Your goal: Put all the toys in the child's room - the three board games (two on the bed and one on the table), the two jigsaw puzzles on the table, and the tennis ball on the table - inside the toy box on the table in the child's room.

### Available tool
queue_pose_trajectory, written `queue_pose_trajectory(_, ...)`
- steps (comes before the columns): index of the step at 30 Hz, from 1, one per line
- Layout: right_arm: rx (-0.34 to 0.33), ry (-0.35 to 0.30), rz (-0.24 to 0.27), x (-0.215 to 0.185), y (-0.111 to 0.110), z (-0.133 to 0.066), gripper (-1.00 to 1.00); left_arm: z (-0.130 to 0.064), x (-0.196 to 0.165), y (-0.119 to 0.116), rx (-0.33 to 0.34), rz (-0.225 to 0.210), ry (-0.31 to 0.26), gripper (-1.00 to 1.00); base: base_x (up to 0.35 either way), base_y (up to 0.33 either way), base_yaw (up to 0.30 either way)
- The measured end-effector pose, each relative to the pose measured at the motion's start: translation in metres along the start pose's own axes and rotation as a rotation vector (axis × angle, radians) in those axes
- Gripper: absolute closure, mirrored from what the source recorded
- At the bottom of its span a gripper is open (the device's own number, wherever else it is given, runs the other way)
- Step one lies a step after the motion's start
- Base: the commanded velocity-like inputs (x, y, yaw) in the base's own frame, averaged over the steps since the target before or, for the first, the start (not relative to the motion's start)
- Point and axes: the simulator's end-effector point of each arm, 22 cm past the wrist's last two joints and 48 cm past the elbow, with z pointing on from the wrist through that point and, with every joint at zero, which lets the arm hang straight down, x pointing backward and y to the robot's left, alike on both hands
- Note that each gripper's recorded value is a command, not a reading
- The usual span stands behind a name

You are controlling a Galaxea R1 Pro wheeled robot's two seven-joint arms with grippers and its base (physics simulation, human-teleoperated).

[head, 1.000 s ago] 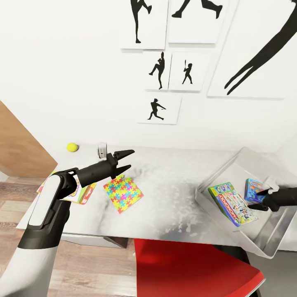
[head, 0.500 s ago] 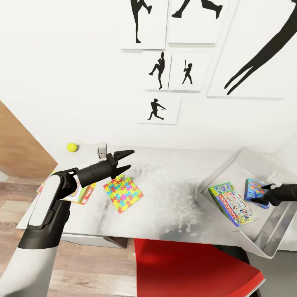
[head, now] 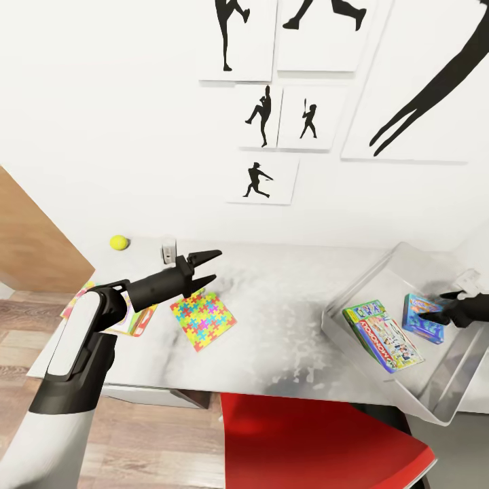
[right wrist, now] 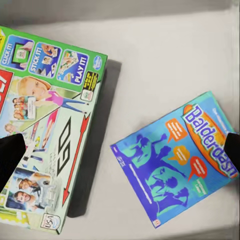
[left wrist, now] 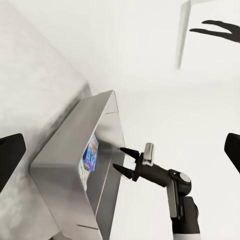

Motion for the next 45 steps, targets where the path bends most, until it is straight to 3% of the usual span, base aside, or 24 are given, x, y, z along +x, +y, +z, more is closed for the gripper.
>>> queue_pose_trajectory(9, 0.032, -0.093, 0.07, -0.011, -0.014, -0.018, -1.0, 0.004, 0.011, 0.003, -0.005, 0.0, 0.024, -1.0, -0.003, 0.0, 0.0)
queue_pose_trajectory(12, 0.075, -0.091, 0.035, -0.016, -0.028, -0.026, -1.0, -0.003, 0.01, 0.016, -0.02, -0.025, 0.018, -1.0, -0.038, 0.0, 0.0)
queue_pose_trajectory(19, 0.139, -0.077, -0.03, -0.02, -0.052, -0.045, -1.0, -0.007, 0.01, 0.022, -0.035, -0.026, 0.019, -1.0, -0.042, 0.0, 0.0)
queue_pose_trajectory(45, 0.146, -0.073, -0.032, -0.019, -0.055, -0.049, -1.0, -0.007, 0.01, 0.022, -0.035, -0.026, 0.019, -1.0, -0.042, 0.0, 0.0)
